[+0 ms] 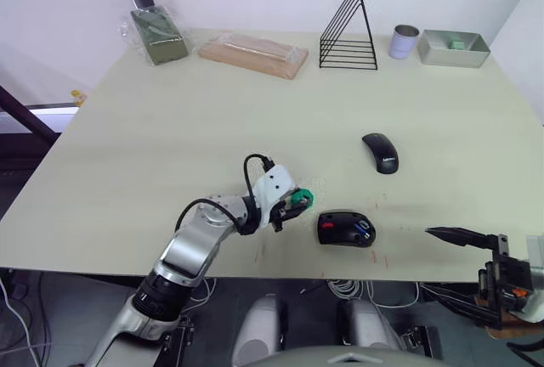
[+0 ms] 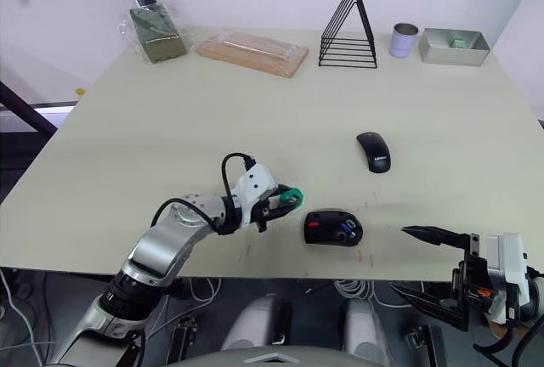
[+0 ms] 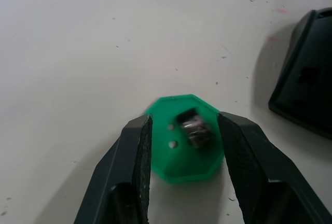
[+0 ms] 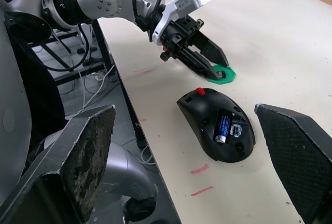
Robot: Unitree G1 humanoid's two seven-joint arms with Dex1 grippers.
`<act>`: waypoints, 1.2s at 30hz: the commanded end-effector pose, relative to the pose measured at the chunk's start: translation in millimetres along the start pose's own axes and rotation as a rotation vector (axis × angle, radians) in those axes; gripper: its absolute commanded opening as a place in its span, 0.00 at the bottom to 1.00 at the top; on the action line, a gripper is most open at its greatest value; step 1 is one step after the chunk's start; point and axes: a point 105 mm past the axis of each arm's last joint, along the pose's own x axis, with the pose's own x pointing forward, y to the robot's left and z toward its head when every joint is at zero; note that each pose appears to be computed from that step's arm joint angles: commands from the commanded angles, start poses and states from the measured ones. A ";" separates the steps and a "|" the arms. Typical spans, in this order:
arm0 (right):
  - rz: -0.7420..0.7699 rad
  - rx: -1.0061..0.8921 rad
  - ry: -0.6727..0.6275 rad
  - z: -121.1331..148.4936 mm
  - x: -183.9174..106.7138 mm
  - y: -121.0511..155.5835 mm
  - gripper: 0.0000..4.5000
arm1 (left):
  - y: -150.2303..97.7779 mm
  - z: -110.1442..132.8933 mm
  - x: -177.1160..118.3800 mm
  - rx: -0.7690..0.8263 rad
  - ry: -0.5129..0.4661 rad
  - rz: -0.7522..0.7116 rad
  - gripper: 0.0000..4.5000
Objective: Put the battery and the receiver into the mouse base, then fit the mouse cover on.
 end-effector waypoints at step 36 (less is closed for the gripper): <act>-0.005 -0.010 -0.055 11.1 8.1 1.1 1.00 | 9.5 18.9 -17.4 -0.004 -0.097 -0.040 0.07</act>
